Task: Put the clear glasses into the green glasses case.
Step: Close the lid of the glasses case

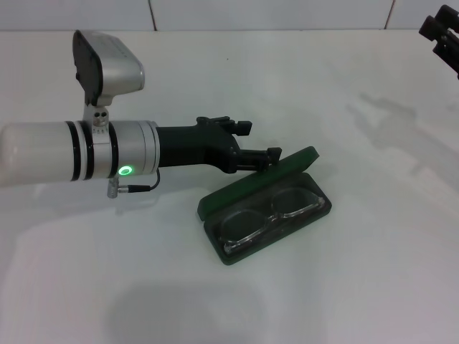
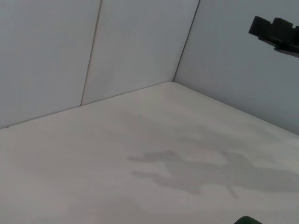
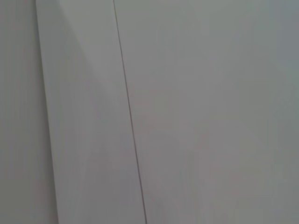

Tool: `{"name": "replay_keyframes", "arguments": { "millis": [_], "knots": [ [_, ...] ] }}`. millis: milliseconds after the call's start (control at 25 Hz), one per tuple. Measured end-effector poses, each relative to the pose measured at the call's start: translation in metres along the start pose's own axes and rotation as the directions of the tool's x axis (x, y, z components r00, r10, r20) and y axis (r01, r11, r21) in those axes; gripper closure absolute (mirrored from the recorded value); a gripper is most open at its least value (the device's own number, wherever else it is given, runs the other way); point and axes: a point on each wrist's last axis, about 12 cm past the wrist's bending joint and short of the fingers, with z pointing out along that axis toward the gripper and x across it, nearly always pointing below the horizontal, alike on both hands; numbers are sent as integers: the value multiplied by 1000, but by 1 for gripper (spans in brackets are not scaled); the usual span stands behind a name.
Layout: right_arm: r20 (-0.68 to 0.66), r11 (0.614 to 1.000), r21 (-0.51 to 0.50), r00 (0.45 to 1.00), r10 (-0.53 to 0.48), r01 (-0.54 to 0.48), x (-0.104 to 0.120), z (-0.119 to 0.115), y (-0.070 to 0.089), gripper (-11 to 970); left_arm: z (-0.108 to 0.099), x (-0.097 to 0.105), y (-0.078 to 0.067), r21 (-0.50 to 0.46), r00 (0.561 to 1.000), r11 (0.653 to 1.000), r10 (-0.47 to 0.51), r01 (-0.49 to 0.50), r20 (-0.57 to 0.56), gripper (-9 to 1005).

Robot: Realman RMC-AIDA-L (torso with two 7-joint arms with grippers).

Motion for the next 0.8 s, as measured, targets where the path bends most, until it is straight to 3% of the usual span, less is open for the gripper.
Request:
{"name": "replay_keyframes", "arguments": {
  "millis": [800],
  "knots": [
    [-13,1000,7,1000,6,-5,3,0,1,609,-1,3,5,-43,1000,999,-3,3,0,119]
  ]
}}
